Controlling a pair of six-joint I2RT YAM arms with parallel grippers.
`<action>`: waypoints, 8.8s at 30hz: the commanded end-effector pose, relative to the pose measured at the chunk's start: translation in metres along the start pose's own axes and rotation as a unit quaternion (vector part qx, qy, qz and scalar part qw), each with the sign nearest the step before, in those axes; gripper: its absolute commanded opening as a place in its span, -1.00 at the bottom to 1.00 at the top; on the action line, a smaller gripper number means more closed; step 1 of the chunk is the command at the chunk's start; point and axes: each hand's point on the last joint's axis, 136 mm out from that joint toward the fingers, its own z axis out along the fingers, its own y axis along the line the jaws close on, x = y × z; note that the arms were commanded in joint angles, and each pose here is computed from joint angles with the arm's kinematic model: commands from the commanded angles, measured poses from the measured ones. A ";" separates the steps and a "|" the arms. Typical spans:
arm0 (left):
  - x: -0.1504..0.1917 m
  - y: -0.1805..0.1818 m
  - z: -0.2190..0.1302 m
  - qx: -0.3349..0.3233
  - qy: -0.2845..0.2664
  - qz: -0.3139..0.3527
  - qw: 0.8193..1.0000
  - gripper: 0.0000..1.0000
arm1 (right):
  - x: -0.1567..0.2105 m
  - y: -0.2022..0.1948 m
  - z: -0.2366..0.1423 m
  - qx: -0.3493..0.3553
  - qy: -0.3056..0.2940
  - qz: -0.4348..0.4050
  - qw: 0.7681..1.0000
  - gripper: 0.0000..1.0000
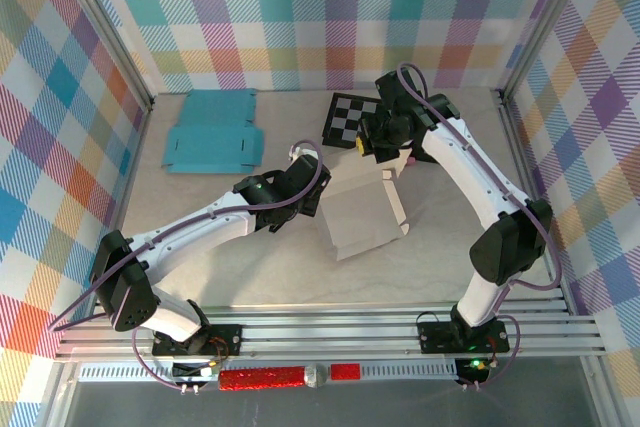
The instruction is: Fold the paper box
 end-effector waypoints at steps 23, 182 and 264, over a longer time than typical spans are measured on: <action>-0.021 0.031 -0.041 0.107 0.002 -0.192 0.976 0.09 | -0.018 -0.022 0.013 -0.101 -0.031 -0.030 0.994 -1.00; 0.057 -0.095 0.064 0.247 -0.001 0.024 0.969 -0.41 | -0.030 -0.076 0.052 -0.314 0.033 -0.180 0.932 -1.00; 0.043 -0.031 0.062 -0.010 0.008 0.055 0.998 -1.00 | -0.061 -0.083 -0.048 -0.186 -0.080 -0.234 0.951 0.69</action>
